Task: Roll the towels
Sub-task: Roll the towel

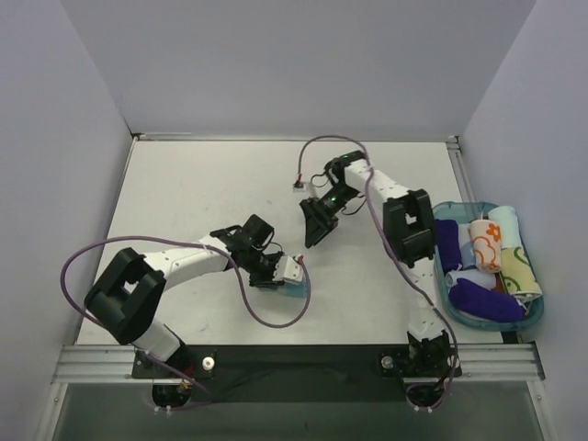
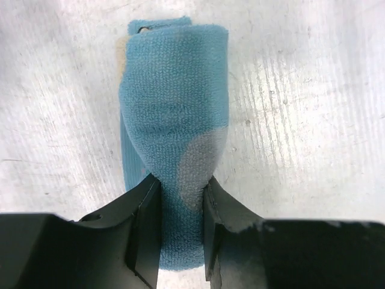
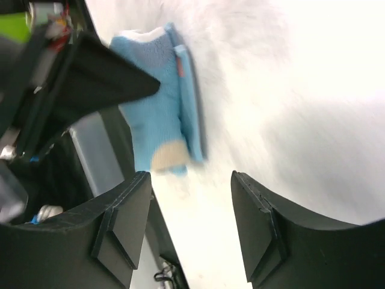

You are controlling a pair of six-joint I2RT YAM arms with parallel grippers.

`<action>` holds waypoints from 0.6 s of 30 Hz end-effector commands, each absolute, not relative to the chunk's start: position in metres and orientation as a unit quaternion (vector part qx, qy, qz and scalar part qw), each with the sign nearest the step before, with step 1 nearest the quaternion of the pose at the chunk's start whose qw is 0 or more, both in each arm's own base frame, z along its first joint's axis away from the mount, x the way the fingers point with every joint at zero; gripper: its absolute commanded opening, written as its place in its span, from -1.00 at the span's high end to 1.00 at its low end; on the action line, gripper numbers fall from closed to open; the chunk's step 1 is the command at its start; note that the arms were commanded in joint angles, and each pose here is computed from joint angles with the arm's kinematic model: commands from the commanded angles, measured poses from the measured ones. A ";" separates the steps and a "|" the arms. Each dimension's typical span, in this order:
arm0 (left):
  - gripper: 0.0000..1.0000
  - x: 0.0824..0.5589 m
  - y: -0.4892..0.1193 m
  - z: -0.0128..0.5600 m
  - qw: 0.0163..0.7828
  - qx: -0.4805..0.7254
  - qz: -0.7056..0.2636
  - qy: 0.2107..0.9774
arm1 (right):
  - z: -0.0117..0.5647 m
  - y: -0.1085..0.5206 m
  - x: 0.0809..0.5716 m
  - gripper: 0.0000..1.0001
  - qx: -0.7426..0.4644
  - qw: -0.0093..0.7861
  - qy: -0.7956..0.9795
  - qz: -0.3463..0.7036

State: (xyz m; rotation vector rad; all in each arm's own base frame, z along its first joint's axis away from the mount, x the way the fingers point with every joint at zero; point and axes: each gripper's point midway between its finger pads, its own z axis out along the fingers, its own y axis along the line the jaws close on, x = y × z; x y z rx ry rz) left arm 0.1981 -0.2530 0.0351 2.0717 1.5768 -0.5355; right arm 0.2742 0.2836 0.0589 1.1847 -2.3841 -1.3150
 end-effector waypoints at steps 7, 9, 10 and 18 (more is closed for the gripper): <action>0.67 0.178 -0.225 0.023 0.017 0.598 -0.396 0.696 | 0.182 0.190 0.287 -0.06 0.373 -0.136 -0.844 -0.362; 0.68 0.194 -0.230 0.018 0.005 0.579 -0.410 0.704 | 0.175 0.182 0.276 -0.01 0.376 -0.154 -0.852 -0.329; 0.70 0.195 -0.230 0.017 -0.007 0.571 -0.417 0.707 | 0.190 0.180 0.268 0.04 0.386 -0.185 -0.848 -0.314; 0.70 0.202 -0.228 0.004 -0.061 0.547 -0.426 0.718 | 0.178 0.182 0.193 0.23 0.513 -0.251 -0.803 -0.172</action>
